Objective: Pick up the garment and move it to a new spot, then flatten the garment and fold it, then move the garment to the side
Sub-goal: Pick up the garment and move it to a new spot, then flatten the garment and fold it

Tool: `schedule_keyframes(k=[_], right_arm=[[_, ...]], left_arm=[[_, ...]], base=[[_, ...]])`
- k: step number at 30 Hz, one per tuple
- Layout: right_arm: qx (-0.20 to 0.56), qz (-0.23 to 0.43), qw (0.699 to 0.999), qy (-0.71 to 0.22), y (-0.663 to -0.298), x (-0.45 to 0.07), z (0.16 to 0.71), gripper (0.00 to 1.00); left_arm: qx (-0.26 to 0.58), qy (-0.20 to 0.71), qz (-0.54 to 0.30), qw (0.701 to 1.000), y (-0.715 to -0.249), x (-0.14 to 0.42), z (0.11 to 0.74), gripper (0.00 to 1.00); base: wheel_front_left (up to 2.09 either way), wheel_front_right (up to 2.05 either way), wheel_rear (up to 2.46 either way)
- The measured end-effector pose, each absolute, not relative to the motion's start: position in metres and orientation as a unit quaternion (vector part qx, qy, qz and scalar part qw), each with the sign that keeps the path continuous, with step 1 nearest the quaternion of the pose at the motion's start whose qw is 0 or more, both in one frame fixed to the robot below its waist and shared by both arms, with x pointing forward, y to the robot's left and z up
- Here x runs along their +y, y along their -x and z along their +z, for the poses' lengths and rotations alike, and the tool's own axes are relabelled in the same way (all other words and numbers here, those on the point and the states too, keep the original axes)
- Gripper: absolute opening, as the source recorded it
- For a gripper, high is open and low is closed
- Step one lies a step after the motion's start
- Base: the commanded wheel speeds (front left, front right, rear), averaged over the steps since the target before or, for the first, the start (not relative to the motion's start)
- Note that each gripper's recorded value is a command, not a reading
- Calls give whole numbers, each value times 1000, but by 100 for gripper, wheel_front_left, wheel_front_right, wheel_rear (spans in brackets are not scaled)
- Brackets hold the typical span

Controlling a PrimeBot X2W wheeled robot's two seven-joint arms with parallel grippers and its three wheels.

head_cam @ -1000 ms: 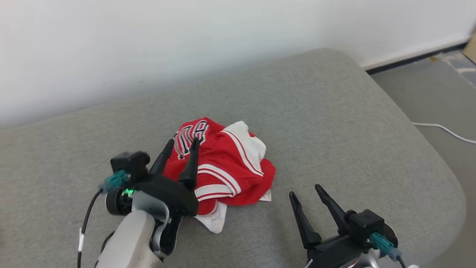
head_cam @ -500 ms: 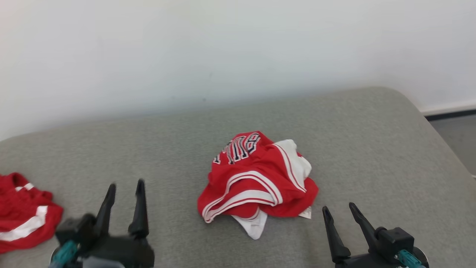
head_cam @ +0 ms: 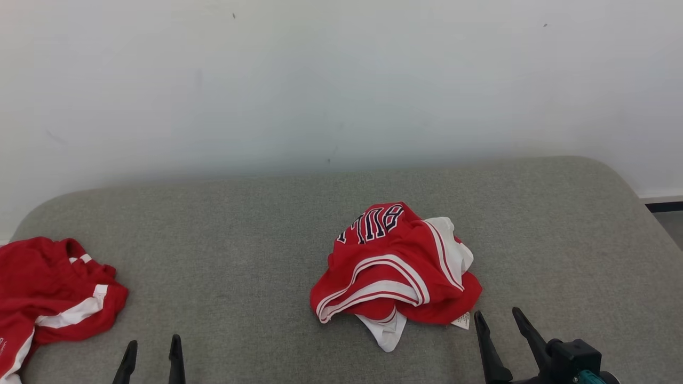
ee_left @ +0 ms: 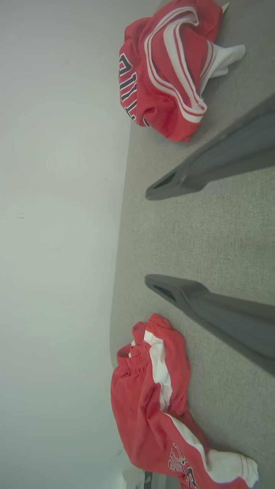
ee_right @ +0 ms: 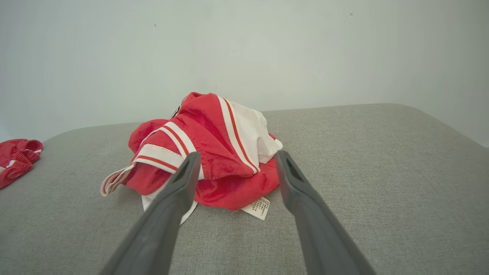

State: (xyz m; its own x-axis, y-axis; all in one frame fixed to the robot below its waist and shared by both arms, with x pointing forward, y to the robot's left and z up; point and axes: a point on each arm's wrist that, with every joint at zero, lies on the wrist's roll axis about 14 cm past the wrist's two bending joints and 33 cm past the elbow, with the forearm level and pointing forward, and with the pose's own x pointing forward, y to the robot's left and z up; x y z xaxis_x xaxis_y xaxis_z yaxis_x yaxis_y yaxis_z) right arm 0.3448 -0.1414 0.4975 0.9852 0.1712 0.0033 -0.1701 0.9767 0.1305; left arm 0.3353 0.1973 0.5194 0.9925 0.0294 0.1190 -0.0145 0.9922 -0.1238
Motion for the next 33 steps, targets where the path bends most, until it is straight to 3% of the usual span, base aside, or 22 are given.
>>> schedule_keyframes(k=[22, 33], right_arm=[[13, 82, 994, -74, -344, -143, 490, 100], [10, 115, 992, -57, -368, -123, 503, 100]], left_arm=[[-50, 75, 21, 996, -329, 197, 510, 100], [-47, 77, 27, 996, -325, 199, 508, 100]], base=[[0, 0, 0], [0, 0, 0]])
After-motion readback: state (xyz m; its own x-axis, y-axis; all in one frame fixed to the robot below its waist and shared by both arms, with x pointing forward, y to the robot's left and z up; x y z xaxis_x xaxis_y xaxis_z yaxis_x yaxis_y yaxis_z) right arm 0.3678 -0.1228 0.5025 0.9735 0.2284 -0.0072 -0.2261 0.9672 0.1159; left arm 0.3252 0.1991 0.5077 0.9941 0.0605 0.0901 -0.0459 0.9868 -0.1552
